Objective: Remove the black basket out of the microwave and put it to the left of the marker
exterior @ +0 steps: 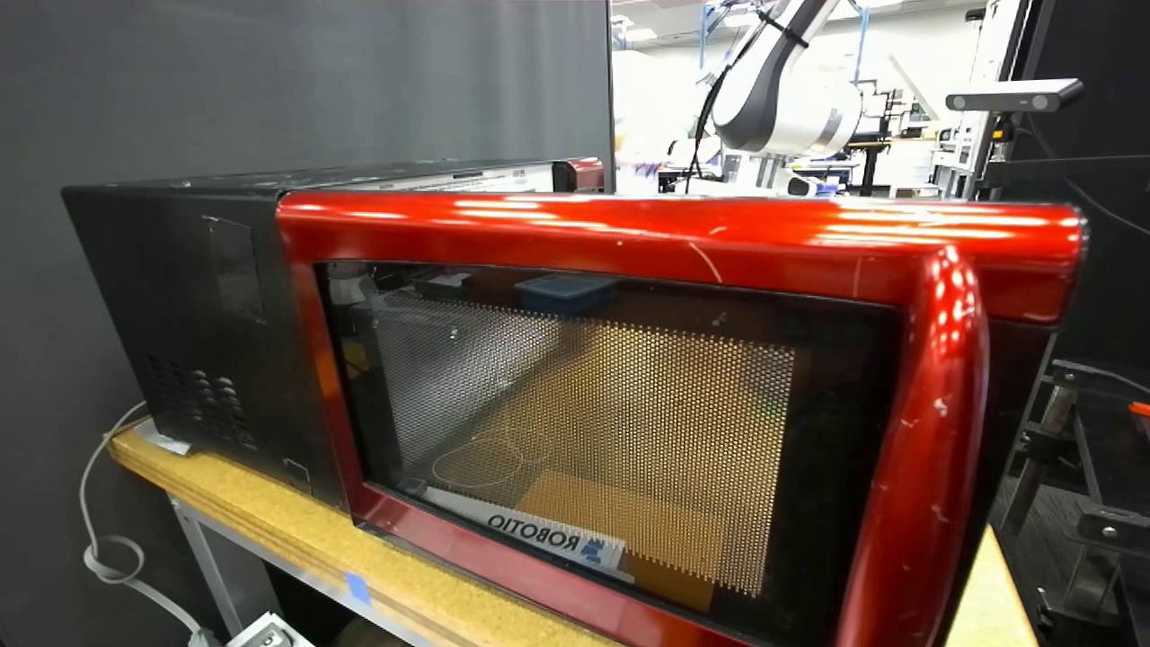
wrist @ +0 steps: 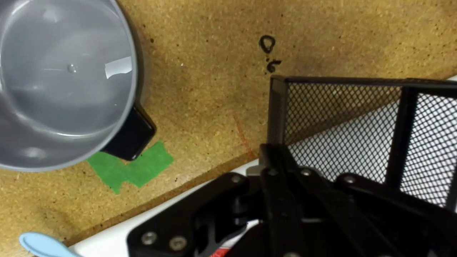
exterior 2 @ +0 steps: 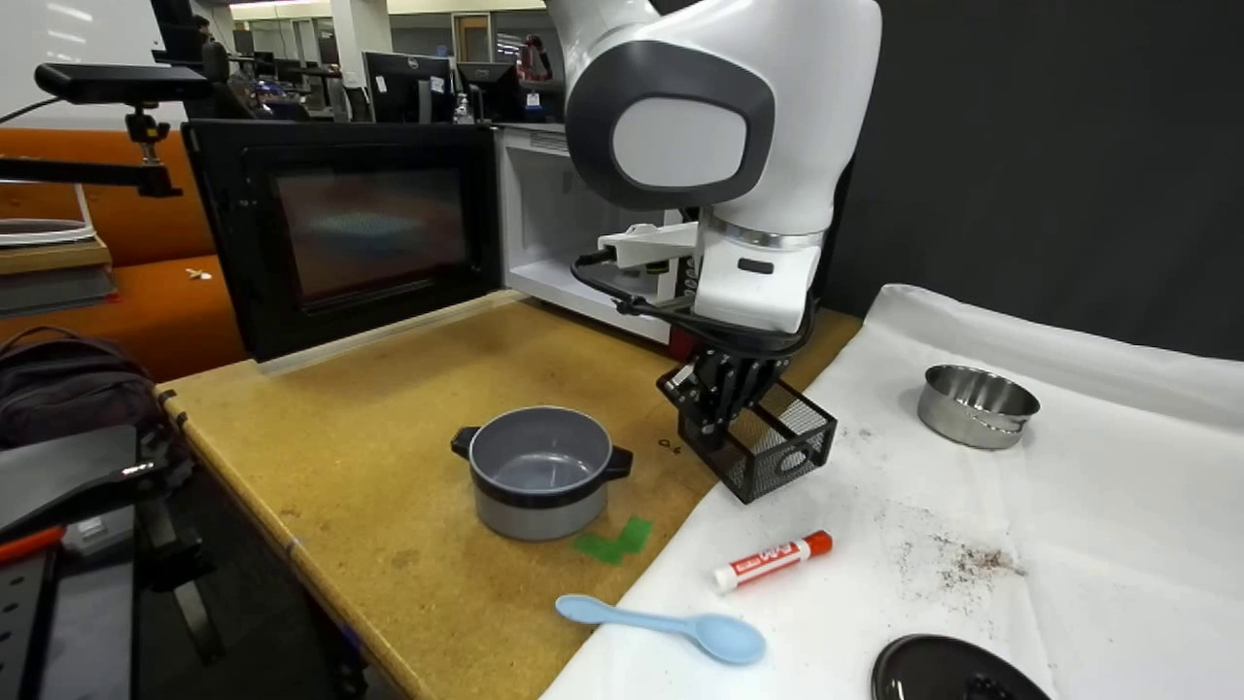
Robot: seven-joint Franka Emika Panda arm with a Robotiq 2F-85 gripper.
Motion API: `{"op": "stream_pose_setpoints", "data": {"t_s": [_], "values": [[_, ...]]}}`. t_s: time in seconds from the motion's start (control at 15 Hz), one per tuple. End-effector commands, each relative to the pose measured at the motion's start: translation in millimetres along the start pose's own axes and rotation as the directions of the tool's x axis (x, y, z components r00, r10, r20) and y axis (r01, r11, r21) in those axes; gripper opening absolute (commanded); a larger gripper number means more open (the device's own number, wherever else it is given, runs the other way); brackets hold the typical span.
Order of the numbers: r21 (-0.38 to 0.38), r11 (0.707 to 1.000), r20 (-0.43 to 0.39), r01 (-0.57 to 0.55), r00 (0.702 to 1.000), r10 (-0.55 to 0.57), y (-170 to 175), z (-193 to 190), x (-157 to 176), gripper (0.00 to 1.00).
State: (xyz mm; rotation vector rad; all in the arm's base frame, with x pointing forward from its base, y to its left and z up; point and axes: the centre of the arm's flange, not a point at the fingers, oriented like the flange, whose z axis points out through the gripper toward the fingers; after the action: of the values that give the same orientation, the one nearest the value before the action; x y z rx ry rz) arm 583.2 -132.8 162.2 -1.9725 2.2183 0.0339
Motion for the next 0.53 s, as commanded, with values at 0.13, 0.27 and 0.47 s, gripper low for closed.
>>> {"op": "stream_pose_setpoints", "data": {"t_s": [0.13, 0.27, 0.47], "values": [[0.004, 1.000, 0.024, 0.007, 1.000, -0.007, -10.7, 6.2, -10.6, 0.46], [0.014, 1.000, 0.019, 0.016, 1.000, -0.016, -8.9, 1.5, -17.9, 0.59], [0.024, 0.999, -0.001, 0.028, 1.000, -0.028, -3.0, -14.4, -28.6, 0.81]]}}
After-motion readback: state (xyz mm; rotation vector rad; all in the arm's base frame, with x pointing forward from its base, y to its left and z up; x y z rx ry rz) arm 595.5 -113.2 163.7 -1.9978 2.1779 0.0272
